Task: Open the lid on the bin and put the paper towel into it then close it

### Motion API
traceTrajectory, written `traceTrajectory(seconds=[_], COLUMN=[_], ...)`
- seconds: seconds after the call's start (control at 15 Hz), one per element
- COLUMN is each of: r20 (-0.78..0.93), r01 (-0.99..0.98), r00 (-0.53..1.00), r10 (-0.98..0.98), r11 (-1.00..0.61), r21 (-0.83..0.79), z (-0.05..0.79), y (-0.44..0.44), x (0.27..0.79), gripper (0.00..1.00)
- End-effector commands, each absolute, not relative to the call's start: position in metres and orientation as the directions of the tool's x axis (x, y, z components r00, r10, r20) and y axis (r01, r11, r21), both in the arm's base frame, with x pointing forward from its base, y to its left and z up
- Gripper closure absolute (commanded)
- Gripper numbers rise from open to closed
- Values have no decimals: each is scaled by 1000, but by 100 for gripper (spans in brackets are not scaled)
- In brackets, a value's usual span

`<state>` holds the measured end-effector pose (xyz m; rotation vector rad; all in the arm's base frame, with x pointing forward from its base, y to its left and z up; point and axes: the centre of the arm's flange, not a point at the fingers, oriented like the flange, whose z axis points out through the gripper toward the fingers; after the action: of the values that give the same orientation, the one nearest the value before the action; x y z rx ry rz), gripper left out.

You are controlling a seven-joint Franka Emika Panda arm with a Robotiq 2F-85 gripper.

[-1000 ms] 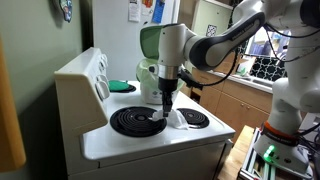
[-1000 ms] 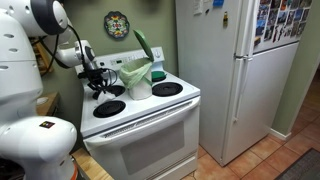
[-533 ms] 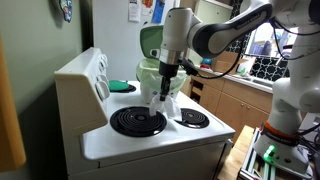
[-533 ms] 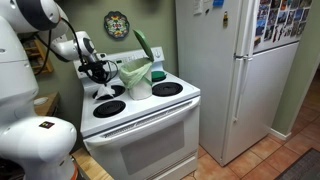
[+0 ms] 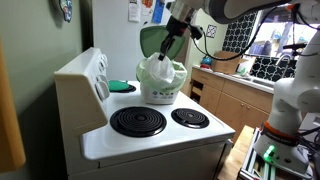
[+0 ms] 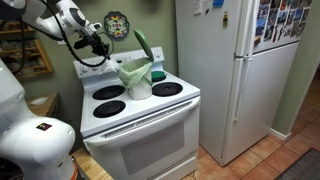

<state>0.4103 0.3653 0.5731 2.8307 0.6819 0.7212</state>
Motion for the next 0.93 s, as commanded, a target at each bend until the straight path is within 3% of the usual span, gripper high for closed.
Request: traceTrajectory(seconds=[0.0,0.6,0.87], r20=[530,690,625], r01=[218,-256,-256], r00=[781,719,778], r10=[331,88,62], r11=[-939,-889,-877], r21=[265,380,405], z=[590,519,487], y=[337,298,301], x=[426,490,491], gripper=[100,100,100])
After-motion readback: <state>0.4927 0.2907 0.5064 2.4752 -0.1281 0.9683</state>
